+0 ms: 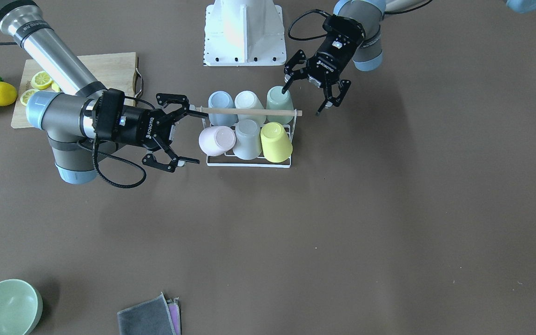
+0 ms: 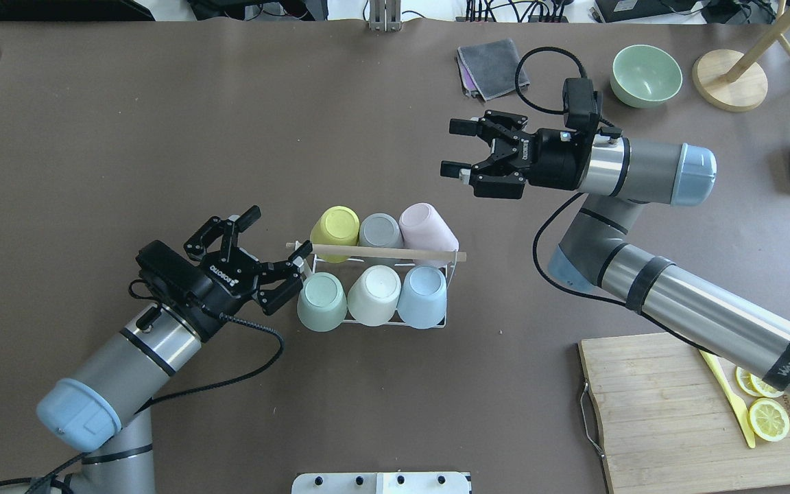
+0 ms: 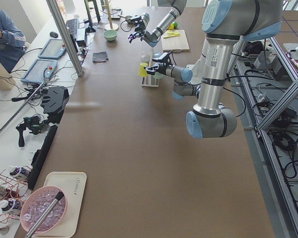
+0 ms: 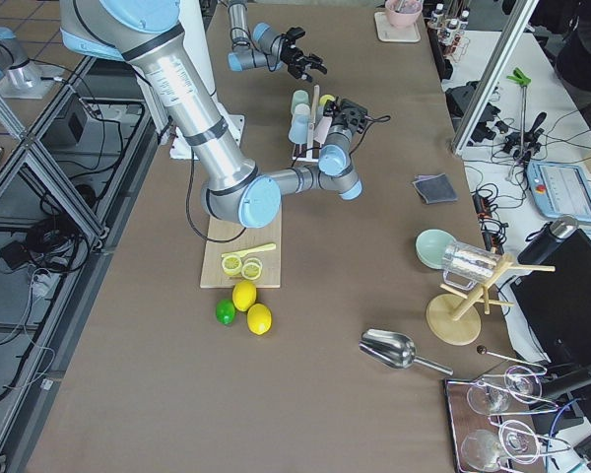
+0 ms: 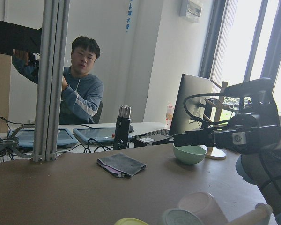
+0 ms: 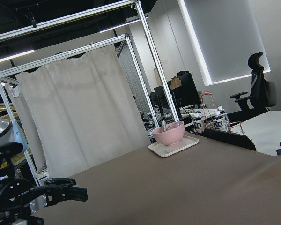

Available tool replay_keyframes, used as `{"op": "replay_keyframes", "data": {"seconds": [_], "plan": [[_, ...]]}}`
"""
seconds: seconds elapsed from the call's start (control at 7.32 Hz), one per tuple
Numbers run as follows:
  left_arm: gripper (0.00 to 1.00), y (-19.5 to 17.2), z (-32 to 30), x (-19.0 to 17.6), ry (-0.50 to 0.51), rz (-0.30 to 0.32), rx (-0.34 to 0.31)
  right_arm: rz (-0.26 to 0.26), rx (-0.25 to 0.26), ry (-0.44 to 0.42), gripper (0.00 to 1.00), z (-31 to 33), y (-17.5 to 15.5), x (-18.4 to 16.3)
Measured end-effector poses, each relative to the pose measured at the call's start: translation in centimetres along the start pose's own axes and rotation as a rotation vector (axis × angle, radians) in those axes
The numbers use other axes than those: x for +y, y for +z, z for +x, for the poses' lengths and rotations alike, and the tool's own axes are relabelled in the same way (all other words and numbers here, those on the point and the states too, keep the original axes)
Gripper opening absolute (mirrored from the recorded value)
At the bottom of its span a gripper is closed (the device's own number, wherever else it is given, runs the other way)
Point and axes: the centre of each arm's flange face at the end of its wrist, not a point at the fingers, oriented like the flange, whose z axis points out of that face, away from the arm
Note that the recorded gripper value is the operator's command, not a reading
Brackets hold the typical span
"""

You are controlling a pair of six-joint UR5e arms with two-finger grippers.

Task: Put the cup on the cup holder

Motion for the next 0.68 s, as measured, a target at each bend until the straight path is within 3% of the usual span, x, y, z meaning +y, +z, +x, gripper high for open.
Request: {"op": "replay_keyframes", "data": {"seconds": [0.14, 0.41, 0.68], "plan": [[0.98, 2.0, -3.3, 0.1, 0.137, -0.107, -0.123, -0.014, 0.09, -0.02, 1.0, 3.0, -1.6, -3.0], [0.98, 4.3, -10.1, 0.5, 0.38, -0.346, -0.358, -0.128, 0.341, 0.002, 1.0, 9.7, -5.0, -8.7], [0.98, 4.0, -13.8, 0.6, 0.458, -0.453, -0.444, -0.283, 0.617, 0.115, 1.0, 15.6, -8.5, -12.6]]}}
